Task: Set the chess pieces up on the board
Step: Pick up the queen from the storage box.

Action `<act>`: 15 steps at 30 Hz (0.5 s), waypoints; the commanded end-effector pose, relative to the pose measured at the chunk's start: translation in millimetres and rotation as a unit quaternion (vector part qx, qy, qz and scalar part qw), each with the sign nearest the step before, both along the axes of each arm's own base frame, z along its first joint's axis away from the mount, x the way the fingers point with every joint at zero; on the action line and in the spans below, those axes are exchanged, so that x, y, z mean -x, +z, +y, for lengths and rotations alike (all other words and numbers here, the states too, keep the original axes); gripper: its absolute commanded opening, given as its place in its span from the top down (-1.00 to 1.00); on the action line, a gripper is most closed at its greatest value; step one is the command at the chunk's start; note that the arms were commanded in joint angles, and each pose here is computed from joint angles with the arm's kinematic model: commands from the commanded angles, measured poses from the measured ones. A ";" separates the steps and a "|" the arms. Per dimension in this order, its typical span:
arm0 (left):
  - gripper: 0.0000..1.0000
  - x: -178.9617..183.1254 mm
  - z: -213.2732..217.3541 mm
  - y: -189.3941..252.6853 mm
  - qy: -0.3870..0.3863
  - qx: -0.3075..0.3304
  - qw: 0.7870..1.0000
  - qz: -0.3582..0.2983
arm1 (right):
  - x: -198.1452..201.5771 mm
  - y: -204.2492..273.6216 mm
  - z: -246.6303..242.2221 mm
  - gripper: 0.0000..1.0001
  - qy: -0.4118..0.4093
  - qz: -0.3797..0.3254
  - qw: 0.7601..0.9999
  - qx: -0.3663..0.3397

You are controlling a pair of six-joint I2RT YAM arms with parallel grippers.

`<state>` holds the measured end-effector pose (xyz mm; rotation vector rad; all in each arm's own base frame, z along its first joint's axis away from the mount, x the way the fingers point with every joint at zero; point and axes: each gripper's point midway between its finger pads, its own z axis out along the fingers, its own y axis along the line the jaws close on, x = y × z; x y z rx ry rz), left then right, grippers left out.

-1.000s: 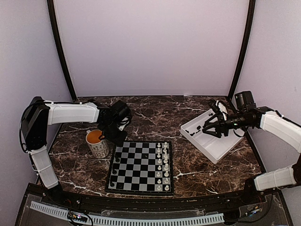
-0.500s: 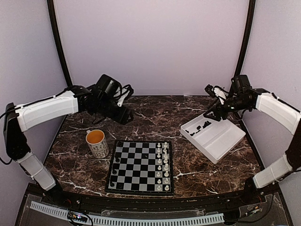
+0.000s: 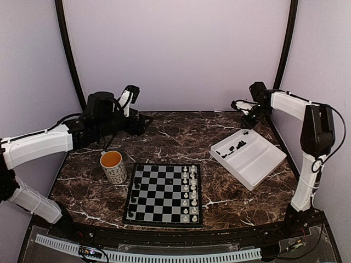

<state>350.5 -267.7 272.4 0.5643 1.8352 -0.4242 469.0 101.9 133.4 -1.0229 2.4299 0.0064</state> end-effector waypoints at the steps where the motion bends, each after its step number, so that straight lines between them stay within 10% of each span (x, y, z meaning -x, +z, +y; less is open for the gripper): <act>1: -0.52 2.7 -32.2 0.5 -0.078 -0.002 0.997 0.025 | -16.8 -23.1 -31.4 0.53 -0.008 0.024 0.995 0.098; 15: -0.48 10.8 -49.1 -27.3 -0.127 -0.006 0.990 0.064 | -16.5 -45.7 -13.9 0.28 0.077 0.130 0.984 0.090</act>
